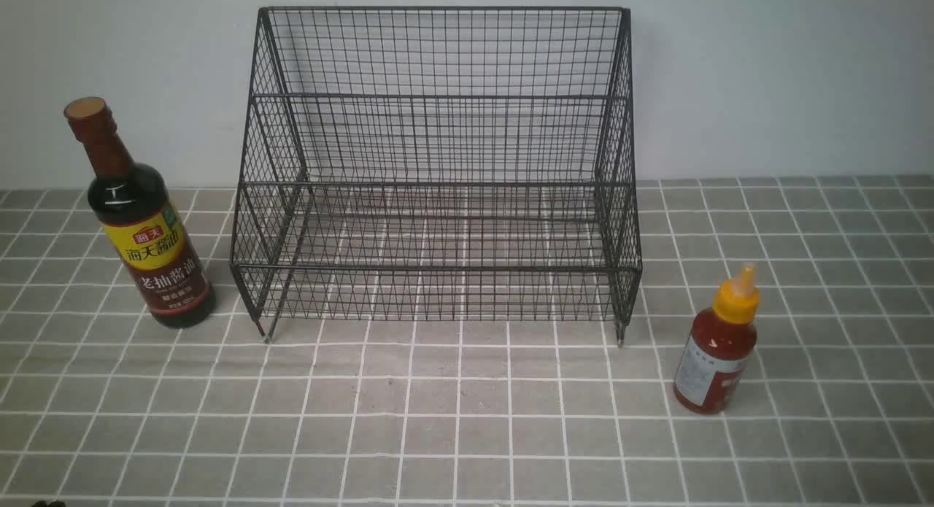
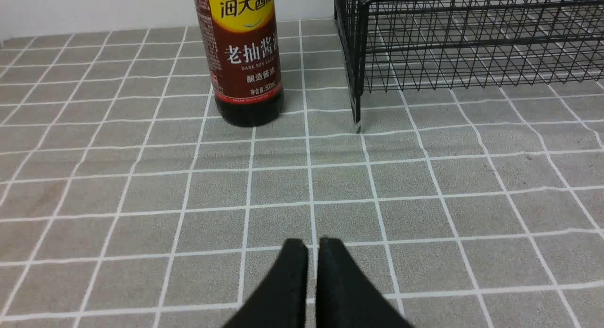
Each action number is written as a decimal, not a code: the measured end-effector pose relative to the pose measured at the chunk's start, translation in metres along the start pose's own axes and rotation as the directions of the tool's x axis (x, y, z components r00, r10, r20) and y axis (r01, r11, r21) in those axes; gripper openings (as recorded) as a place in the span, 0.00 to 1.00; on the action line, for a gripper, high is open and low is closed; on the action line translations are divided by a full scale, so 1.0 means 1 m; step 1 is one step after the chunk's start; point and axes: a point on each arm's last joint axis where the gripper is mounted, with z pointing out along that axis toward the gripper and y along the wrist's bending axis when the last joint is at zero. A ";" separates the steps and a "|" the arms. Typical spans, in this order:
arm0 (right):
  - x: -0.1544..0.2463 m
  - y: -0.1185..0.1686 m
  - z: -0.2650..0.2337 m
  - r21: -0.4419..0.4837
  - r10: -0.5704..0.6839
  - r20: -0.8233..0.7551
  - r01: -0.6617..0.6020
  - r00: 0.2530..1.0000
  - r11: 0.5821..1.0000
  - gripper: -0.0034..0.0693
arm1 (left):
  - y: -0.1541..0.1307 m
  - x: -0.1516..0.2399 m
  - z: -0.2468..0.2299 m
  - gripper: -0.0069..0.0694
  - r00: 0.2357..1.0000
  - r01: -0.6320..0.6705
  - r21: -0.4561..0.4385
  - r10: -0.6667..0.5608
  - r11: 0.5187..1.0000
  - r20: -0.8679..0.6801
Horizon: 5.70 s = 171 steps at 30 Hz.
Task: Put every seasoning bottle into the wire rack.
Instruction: Use the right arm to grab the condiment bottle closest to it, then use the right arm to put the condiment bottle back on the shelf, then use the left arm to grab the condiment bottle closest to it
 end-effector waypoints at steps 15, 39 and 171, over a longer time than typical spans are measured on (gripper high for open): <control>0.000 0.000 0.000 0.000 0.000 0.000 0.000 1.000 1.000 0.03 | 0.000 0.000 0.000 0.11 1.000 0.000 0.000 0.000 1.000 0.000; -0.043 0.003 -0.011 -0.258 0.462 0.427 -0.385 0.777 0.886 0.03 | 0.000 0.000 0.000 0.11 1.000 0.000 0.000 0.000 1.000 0.000; -0.279 0.227 0.215 -0.500 -0.413 -0.504 0.133 0.759 0.856 0.71 | 0.000 0.000 0.000 0.11 1.000 0.000 0.000 0.000 1.000 -0.001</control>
